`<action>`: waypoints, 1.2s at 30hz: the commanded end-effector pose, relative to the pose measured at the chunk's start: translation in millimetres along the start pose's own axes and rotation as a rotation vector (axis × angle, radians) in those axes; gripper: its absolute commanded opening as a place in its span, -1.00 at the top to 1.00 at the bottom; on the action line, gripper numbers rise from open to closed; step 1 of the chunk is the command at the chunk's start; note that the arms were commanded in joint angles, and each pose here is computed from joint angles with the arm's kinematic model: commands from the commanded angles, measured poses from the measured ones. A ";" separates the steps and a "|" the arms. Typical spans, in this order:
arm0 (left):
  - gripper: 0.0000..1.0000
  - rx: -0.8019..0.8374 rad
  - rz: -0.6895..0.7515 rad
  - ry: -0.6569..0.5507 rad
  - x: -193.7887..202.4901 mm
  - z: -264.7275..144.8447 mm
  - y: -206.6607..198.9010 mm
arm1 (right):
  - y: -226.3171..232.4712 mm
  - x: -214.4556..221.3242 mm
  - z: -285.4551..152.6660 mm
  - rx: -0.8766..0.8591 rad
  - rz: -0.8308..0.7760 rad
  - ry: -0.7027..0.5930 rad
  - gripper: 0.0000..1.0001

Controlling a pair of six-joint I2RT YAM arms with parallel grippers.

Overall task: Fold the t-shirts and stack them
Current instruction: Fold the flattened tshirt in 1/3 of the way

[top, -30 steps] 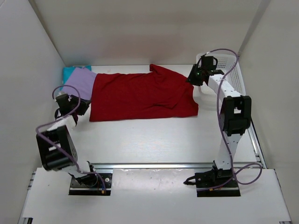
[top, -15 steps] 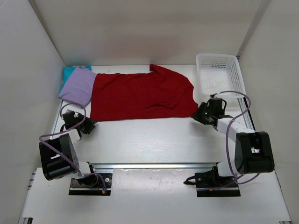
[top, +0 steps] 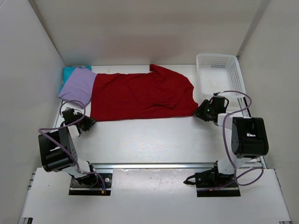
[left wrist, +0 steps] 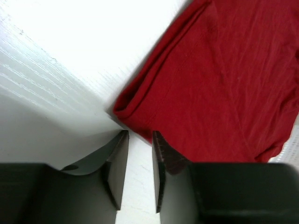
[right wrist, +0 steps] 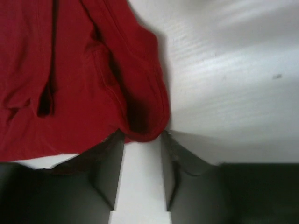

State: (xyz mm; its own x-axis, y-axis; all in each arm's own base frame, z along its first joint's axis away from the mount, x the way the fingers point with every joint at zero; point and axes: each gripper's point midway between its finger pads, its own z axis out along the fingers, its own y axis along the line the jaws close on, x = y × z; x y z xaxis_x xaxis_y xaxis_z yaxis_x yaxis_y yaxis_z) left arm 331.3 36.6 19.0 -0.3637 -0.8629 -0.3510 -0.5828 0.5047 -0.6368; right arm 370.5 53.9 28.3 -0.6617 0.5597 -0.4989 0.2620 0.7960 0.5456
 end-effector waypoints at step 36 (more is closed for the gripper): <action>0.19 -0.256 0.093 0.067 45.6 -105.6 45.4 | -29.7 108.2 -125.6 -0.006 0.118 -0.003 0.32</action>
State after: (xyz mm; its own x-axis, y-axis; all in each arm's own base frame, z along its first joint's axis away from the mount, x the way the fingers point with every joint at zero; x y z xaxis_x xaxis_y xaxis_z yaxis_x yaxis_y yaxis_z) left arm 204.3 17.8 17.4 -0.4349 -0.8529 -0.2889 -0.7206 0.5220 -0.4564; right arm 206.0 67.4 36.0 -0.6230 0.6662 -0.4098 0.3161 0.6937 0.6472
